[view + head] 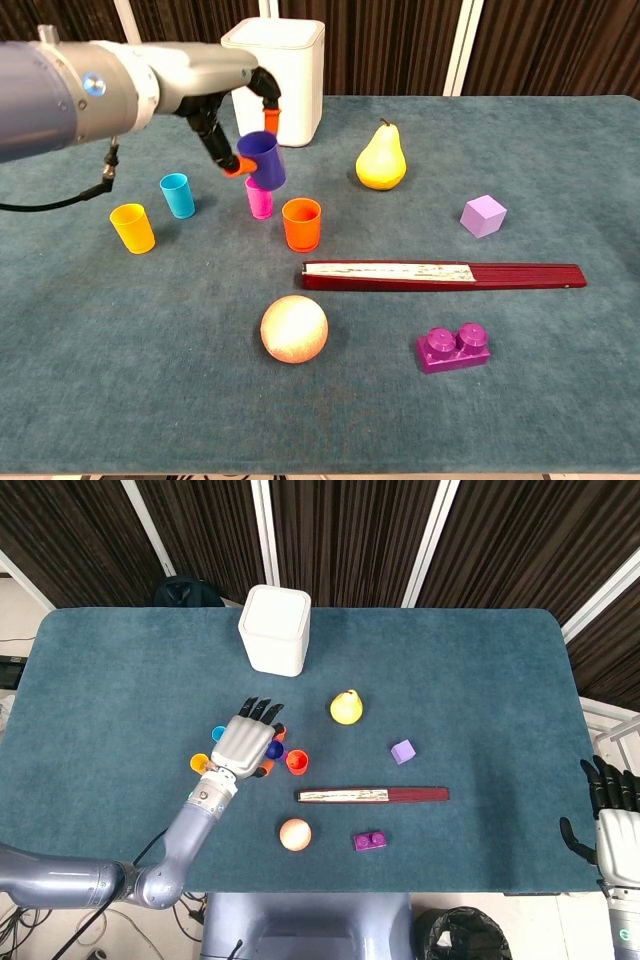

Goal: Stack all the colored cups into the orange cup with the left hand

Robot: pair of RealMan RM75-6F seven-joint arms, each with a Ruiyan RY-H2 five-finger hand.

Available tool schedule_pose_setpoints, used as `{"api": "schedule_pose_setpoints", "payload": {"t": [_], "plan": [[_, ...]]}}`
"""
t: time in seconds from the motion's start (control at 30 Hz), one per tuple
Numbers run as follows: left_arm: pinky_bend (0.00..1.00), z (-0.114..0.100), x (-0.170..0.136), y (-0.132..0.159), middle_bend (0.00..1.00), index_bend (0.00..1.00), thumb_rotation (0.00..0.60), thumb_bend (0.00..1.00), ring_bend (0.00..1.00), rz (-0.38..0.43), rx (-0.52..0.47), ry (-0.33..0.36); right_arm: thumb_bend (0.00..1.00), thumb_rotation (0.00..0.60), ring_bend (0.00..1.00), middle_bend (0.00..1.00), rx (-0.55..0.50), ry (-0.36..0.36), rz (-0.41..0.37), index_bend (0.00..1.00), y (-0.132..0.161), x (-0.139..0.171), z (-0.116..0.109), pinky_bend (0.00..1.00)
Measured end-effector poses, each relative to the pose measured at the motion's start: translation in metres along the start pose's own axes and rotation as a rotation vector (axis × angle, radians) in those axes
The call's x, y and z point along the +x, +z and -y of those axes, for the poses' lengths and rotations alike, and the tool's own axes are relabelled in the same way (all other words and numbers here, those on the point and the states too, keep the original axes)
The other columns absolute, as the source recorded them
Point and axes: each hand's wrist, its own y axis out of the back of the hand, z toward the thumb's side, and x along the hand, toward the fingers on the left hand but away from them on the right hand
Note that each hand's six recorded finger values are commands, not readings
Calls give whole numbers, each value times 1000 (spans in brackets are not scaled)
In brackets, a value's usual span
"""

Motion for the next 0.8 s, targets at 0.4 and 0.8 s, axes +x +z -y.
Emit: {"api": "schedule_pose_setpoints", "payload": {"t": [0.4, 0.8], "plan": [[0, 0, 7, 25, 95, 475, 600, 339, 0, 18, -21, -4, 429, 600, 63, 0, -12, -14, 10, 36, -4, 0, -6, 0], [0, 16, 16, 32, 95, 475, 600, 339, 0, 13, -10, -22, 430, 600, 63, 0, -17, -15, 19, 36, -7, 0, -7, 0]]}}
